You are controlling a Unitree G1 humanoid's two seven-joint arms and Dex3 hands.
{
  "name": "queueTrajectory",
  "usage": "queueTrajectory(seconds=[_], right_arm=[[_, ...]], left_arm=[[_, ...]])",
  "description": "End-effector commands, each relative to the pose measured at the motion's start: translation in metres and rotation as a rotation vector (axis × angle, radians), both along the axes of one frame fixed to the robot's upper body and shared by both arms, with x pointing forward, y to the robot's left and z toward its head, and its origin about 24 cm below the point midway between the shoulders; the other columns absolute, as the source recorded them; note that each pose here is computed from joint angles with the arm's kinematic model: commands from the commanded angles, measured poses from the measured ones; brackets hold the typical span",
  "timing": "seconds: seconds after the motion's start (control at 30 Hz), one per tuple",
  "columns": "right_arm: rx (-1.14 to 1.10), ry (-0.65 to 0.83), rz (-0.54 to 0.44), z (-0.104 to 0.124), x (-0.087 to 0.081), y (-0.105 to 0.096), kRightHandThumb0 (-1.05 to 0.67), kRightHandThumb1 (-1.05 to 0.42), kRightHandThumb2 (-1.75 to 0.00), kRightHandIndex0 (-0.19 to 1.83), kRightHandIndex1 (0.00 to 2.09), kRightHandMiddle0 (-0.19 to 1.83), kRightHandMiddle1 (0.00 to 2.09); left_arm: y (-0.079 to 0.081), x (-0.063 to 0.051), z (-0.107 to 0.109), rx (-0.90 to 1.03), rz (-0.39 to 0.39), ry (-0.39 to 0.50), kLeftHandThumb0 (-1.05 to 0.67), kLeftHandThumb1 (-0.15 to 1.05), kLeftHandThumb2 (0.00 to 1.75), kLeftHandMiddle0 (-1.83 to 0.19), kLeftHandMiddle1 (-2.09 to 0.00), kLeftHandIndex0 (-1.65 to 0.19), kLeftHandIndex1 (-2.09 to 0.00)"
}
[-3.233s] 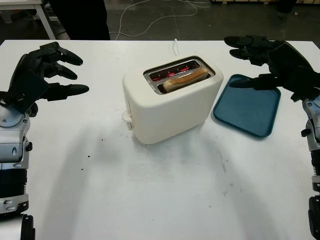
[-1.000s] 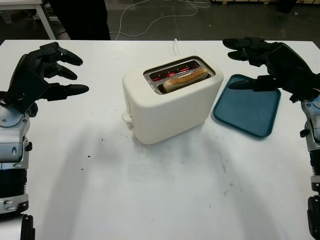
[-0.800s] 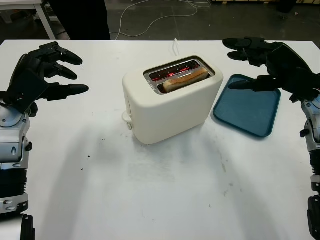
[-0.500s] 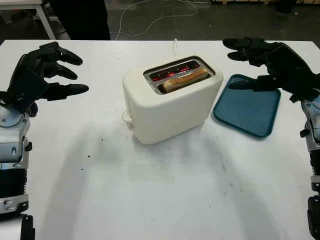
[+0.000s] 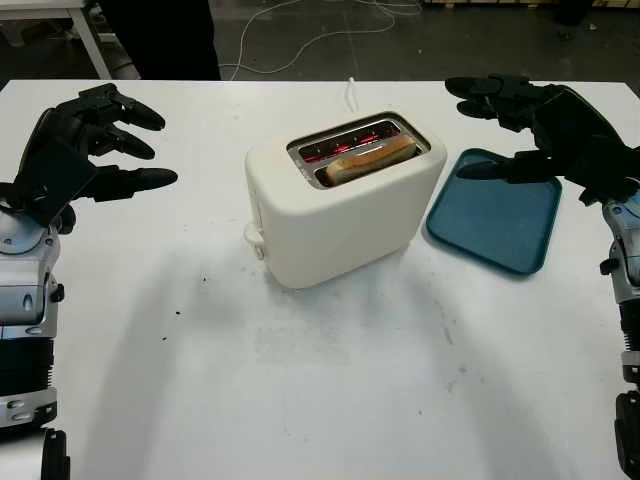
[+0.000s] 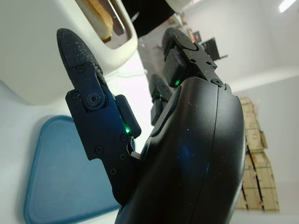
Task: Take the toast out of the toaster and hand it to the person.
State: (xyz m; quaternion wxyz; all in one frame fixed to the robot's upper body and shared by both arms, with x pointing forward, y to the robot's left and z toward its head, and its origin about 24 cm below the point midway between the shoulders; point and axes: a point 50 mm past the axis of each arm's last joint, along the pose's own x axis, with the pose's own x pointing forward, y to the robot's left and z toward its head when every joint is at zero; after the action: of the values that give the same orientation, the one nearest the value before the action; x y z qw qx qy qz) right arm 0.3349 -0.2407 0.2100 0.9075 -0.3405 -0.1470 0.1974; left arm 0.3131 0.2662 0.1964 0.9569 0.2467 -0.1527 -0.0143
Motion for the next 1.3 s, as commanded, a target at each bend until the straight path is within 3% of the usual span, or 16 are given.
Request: queueTrajectory(seconds=[0.0,1.27], right_arm=[[0.02,-0.015,0.011,0.0025,-0.0011,0.0007,-0.6,-0.73,0.0,0.17,0.45,0.4,0.0],[0.003,-0.037,0.007,0.0044,-0.0006,0.0003,-0.62,-0.73,0.0,0.14,0.54,0.42,0.01]], left_arm=[[0.002,-0.002,0.0006,0.008,0.017,-0.009,-1.05,0.56,0.0,-0.48,-1.29,-0.52,-1.12],[0.0009,-0.0011,0.002,0.005,0.0,-0.011,-1.05,0.56,0.0,-0.48,-1.26,-0.53,-1.1]])
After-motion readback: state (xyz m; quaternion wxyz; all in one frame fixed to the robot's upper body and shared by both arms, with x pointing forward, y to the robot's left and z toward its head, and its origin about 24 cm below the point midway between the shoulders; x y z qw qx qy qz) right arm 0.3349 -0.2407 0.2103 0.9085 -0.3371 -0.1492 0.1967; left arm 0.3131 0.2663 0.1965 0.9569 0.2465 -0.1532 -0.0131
